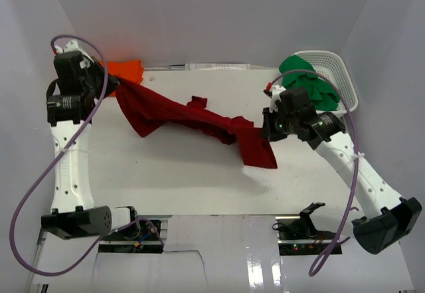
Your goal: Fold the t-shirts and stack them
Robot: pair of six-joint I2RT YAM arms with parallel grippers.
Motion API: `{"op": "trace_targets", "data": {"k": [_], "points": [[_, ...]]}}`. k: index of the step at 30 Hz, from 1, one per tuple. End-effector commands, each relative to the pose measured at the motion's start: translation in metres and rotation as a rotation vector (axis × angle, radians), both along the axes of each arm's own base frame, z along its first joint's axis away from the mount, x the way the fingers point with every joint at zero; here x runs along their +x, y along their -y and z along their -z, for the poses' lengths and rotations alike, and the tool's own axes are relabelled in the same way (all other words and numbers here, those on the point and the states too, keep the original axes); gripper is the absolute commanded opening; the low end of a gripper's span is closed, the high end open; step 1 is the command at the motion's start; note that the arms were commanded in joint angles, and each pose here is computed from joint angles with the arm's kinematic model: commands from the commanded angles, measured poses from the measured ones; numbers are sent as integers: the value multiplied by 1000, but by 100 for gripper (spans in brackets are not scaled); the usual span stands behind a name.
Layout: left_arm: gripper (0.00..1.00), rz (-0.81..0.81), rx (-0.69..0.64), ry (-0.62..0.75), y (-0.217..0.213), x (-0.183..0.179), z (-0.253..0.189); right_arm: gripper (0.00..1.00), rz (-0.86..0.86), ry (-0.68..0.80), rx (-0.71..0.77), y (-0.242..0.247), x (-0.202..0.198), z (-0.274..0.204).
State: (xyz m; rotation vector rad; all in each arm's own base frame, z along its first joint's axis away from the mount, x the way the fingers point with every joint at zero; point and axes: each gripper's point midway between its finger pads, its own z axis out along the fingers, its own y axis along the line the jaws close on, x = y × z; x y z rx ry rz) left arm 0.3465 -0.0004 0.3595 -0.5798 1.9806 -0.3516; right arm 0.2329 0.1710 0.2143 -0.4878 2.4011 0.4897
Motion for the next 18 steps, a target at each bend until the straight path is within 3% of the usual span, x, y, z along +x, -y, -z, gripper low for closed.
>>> {"op": "trace_targets", "data": {"k": [1,6,7,9,12,16,18], "points": [[0,-2,19,113,-4,24,-56,8,-69,201,125,-32,39,-80],[0,-41,49,343,-11,21,-140,8,-262,460,337,-73,46,-186],[0,-64,69,424,-14,10,-173,8,-293,447,353,-84,53,-192],[0,-182,112,482,-34,-6,-200,8,-434,506,447,-104,36,-242],[0,-323,155,598,-55,-45,-243,8,-558,545,544,-129,19,-272],[0,-420,200,838,-64,-115,-290,8,-525,743,539,-113,12,-322],[0,-453,205,910,-68,-128,-302,8,-449,892,532,-90,4,-359]]}}
